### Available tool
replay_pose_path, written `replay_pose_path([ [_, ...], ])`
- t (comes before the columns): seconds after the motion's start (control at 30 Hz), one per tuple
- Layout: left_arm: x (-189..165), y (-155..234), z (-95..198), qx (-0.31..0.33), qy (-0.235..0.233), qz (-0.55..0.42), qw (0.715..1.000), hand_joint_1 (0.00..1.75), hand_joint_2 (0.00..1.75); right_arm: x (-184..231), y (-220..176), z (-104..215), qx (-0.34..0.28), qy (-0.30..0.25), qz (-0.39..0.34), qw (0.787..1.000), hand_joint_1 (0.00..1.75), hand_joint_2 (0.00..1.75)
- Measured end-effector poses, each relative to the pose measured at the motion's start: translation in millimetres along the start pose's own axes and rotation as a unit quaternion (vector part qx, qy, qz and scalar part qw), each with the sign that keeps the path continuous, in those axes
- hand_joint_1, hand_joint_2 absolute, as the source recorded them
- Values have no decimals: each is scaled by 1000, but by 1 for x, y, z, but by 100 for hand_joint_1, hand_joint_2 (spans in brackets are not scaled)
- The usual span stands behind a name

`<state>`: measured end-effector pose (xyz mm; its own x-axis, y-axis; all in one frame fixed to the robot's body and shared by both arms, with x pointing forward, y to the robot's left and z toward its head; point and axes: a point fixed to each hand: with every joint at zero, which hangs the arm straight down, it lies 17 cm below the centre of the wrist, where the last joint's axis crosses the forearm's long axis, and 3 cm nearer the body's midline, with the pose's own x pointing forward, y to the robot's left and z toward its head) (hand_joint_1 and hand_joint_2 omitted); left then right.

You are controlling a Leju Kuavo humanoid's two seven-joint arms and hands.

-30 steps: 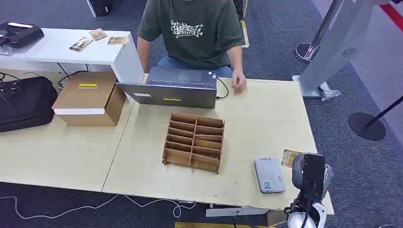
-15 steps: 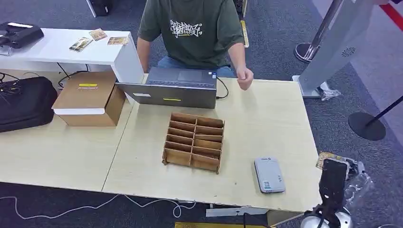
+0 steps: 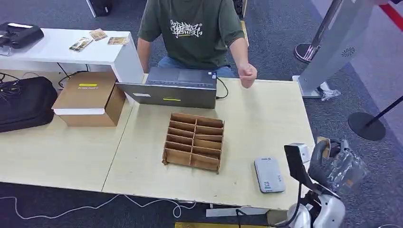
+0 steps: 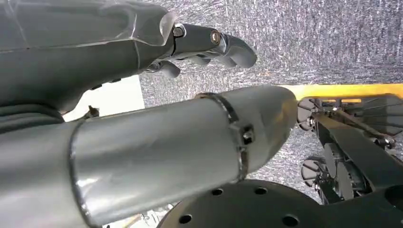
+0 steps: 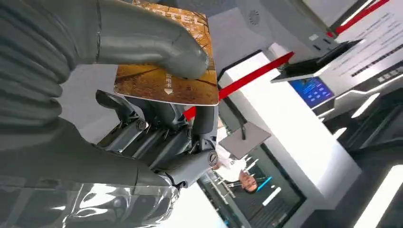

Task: Pass the card to the sensor for recognition and then transmit it.

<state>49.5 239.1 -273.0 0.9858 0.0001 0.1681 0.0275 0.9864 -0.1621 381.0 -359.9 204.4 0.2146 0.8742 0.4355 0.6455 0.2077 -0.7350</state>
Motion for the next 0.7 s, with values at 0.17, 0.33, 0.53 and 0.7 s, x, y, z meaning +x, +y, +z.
replay_pose_path([
  [0.17,0,0,0,-3,0,-7,1000,0,0,45,22,-17,13,-43,-6,999,175,175],
  [0.33,-1,2,1,-4,2,-16,1000,0,0,81,41,-32,21,-75,-16,997,175,175],
  [0.53,-4,10,2,-1,6,-41,999,0,0,114,54,-55,20,-112,-11,993,175,175],
  [0.7,-4,16,3,1,9,-66,998,0,0,140,58,-79,8,-140,3,990,175,175],
])
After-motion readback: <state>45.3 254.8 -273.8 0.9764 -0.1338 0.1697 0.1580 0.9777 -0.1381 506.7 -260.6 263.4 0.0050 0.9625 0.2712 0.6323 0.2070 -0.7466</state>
